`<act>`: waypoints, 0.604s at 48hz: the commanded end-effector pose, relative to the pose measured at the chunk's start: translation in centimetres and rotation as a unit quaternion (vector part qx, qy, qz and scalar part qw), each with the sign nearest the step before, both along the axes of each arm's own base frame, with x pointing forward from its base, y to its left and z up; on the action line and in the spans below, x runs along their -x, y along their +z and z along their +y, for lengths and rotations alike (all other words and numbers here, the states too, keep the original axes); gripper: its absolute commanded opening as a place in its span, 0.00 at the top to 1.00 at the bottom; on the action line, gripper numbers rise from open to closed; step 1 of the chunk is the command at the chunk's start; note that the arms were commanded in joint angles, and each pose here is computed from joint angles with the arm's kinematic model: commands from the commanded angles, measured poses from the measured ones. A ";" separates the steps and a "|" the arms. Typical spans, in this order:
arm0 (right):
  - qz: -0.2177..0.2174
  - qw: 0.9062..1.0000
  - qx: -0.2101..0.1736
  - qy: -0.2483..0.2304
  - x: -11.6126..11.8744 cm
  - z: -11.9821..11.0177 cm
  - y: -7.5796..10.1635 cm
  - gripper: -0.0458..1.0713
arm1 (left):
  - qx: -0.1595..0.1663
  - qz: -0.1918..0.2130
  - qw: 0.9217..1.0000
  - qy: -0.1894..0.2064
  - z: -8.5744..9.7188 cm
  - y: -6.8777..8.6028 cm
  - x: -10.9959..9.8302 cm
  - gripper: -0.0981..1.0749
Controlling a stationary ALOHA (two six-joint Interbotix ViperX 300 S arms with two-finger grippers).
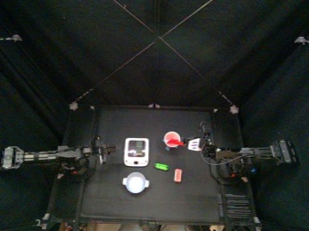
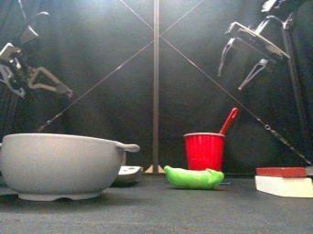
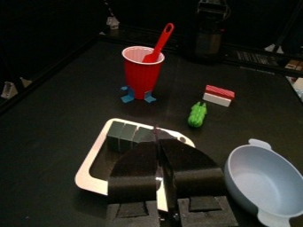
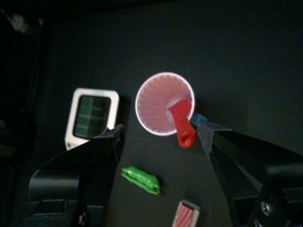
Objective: Grab knife
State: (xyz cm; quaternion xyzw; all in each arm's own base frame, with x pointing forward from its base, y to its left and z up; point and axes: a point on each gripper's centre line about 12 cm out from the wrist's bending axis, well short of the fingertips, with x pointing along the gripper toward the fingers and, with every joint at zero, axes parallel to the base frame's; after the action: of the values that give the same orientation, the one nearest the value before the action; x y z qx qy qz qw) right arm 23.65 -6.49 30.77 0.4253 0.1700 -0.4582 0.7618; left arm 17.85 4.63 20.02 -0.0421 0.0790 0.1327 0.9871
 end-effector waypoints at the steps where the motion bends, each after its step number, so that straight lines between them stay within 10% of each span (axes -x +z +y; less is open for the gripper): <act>1: 0.014 0.999 -0.031 0.013 -0.3 0.4 -0.1 0.09 | -0.002 -0.007 1.000 0.004 0.2 0.5 -0.2 0.64; 6: 0.039 0.998 -0.044 0.034 -0.4 0.4 -0.9 0.09 | -0.002 -0.006 1.000 0.004 0.2 0.4 -0.2 0.64; 18: 0.047 0.985 0.061 0.153 -0.1 0.2 0.5 0.10 | -0.002 -0.006 1.000 0.004 0.2 0.4 -0.2 0.64; 29: 0.146 0.966 0.060 0.204 -0.7 0.8 -2.5 0.15 | -0.001 -0.006 1.000 0.005 0.2 0.4 -0.2 0.64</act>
State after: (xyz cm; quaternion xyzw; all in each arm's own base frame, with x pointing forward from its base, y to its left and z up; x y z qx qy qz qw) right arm 24.03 -5.77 28.90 0.2862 0.3081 -0.3578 0.8337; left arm 17.81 4.73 20.00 -0.0425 0.0796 0.1357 0.9866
